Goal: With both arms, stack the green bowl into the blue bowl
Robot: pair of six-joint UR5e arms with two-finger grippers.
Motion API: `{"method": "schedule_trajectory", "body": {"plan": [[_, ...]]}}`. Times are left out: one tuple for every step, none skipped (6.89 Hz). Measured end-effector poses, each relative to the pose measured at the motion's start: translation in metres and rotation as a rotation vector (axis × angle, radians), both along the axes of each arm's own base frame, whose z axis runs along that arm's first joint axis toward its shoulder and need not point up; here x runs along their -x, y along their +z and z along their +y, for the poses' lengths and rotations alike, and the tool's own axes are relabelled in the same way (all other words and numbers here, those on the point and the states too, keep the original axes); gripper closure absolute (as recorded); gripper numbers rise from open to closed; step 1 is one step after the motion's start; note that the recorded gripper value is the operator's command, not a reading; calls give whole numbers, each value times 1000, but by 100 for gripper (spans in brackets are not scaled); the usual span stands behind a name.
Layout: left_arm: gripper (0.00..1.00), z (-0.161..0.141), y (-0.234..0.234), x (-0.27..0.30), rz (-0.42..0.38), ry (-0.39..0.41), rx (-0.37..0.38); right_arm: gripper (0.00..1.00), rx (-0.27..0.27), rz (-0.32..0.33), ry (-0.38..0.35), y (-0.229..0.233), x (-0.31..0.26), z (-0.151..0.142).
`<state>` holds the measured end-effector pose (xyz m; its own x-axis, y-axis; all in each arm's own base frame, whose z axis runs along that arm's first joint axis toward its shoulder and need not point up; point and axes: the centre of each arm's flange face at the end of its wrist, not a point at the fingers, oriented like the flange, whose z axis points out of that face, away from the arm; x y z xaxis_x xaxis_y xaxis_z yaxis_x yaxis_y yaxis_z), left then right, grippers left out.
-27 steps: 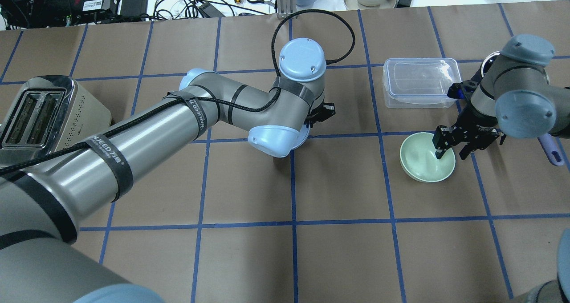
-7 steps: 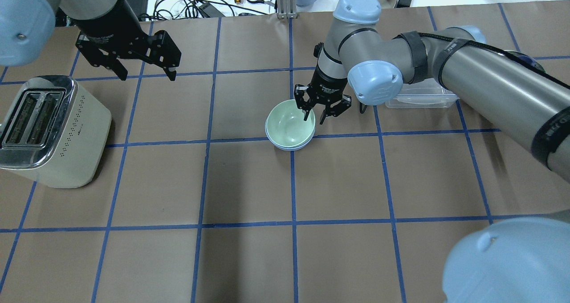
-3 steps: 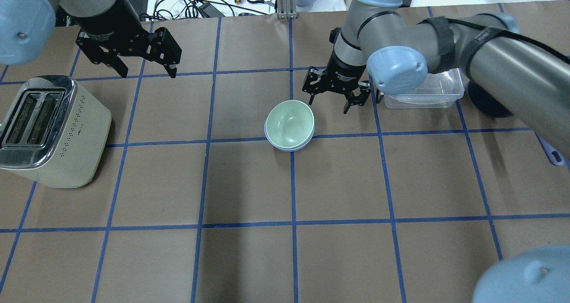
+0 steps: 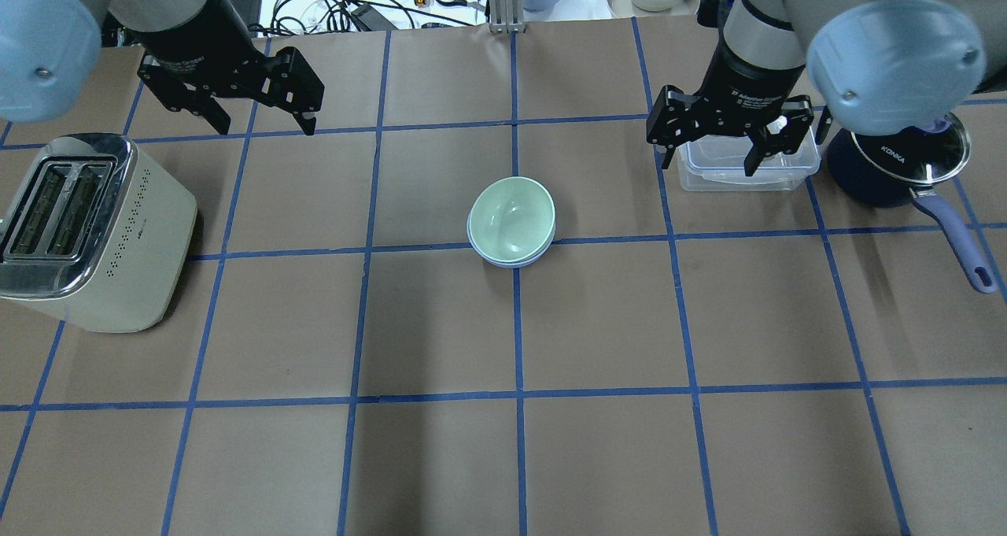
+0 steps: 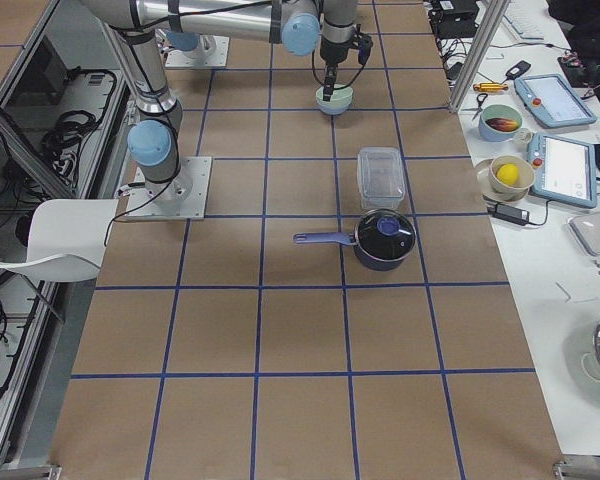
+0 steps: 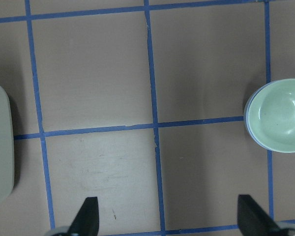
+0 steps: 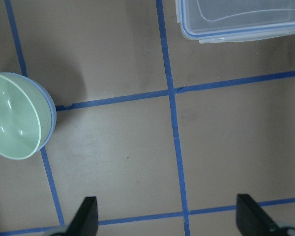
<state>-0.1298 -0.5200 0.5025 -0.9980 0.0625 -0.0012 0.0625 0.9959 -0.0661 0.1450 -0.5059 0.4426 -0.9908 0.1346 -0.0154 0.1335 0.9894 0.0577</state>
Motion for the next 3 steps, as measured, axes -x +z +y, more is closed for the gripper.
{"method": "schedule_trajectory", "body": {"plan": [[0, 1, 0, -1, -1, 2, -1, 0, -18, 6, 3, 8, 1, 11], [0, 1, 0, -1, -2, 3, -3, 0, -29, 9, 5, 10, 1, 15], [0, 2, 1, -1, -2, 3, -3, 0, -33, 10, 6, 11, 1, 17]]}}
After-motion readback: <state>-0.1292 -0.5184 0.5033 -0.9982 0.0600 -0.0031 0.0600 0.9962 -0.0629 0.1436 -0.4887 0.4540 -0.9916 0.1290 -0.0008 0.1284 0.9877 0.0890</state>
